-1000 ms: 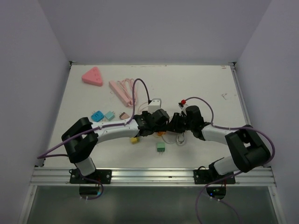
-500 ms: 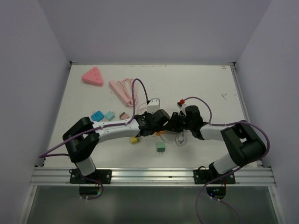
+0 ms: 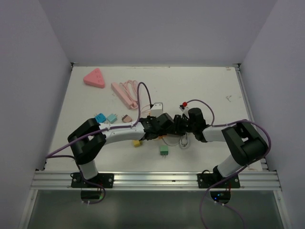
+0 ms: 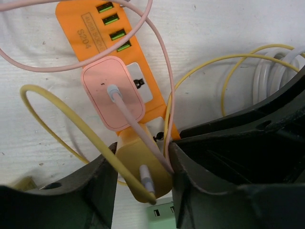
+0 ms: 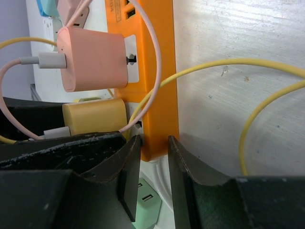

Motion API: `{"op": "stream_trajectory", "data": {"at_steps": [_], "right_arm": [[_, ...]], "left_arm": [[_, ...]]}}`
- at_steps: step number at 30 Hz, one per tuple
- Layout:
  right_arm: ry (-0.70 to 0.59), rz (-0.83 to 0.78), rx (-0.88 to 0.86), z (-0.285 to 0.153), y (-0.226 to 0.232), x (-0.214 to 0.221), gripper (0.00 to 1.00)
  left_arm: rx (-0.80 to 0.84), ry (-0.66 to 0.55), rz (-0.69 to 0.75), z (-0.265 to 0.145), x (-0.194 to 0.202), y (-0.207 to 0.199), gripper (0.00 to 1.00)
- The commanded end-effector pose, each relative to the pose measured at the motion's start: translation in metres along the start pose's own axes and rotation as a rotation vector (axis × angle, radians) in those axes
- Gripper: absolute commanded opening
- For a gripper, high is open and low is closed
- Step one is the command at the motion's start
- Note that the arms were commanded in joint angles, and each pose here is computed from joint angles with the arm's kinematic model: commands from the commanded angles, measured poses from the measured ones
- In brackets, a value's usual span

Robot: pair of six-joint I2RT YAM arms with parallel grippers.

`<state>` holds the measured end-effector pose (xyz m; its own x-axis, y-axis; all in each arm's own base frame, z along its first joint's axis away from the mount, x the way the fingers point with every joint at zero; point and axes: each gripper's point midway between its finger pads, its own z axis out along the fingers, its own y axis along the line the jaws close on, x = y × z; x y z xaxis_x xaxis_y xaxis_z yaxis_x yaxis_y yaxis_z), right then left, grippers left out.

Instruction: Pull the plug off the socket

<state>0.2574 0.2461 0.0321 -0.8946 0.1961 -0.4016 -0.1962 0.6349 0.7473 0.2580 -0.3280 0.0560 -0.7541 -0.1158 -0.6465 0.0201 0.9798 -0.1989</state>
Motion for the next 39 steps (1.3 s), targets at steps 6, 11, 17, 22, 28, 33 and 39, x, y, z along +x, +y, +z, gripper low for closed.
{"op": "stream_trajectory", "data": {"at_steps": [6,11,17,22,28,33,39], "right_arm": [[0.072,0.064,0.154,0.008,-0.038,0.020,0.27],[0.103,0.091,0.275,0.003,-0.059,0.029,0.20],[0.104,0.100,0.355,-0.002,-0.071,0.029,0.19],[0.103,0.103,0.369,-0.002,-0.073,0.029,0.19],[0.095,0.097,0.346,-0.002,-0.069,0.028,0.20],[0.084,0.089,0.333,-0.003,-0.066,0.026,0.23],[0.090,0.089,0.318,-0.002,-0.064,0.027,0.24]], "left_arm": [[0.042,-0.049,-0.043,-0.014,-0.024,-0.018,0.15],[0.095,-0.061,-0.070,-0.026,-0.043,-0.031,0.00],[0.141,-0.066,-0.129,-0.032,-0.062,-0.031,0.00],[0.142,-0.046,-0.089,-0.038,-0.065,-0.028,0.00],[0.125,0.023,-0.016,-0.040,-0.051,-0.020,0.02],[0.102,0.055,0.050,-0.050,-0.045,-0.006,0.18],[0.104,0.117,0.104,-0.063,-0.036,0.008,0.42]]}}
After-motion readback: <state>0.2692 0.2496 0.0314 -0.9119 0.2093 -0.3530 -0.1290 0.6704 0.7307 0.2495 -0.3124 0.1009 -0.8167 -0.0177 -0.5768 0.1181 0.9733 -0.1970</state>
